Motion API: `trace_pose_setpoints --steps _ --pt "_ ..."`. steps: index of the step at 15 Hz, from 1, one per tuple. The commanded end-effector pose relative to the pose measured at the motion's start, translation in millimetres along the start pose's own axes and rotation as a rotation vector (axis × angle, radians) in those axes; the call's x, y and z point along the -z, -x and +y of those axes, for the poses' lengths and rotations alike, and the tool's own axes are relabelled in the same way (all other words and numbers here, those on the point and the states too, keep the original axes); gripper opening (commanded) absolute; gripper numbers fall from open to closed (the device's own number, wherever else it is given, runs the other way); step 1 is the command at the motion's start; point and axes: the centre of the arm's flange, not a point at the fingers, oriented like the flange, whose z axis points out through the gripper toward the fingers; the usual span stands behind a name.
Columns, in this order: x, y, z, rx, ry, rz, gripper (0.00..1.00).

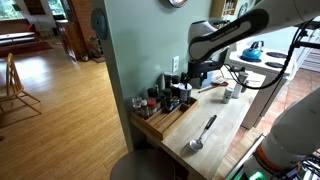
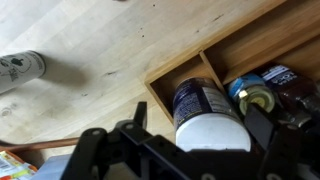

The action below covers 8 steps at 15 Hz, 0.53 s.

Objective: Place the blue container on the tray

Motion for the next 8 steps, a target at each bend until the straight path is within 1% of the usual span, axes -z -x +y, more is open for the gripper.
trace_pose_setpoints --steps 1,3,7,8 --pt "-24 7 10 0.163 -0.064 -0.066 1.0" --pt "-39 11 19 0.231 -0.09 -0.084 1.0" --pt "-66 15 42 0.317 -0.13 -0.037 0.99" --pt "-72 15 44 0.336 -0.141 -0.023 0.89"
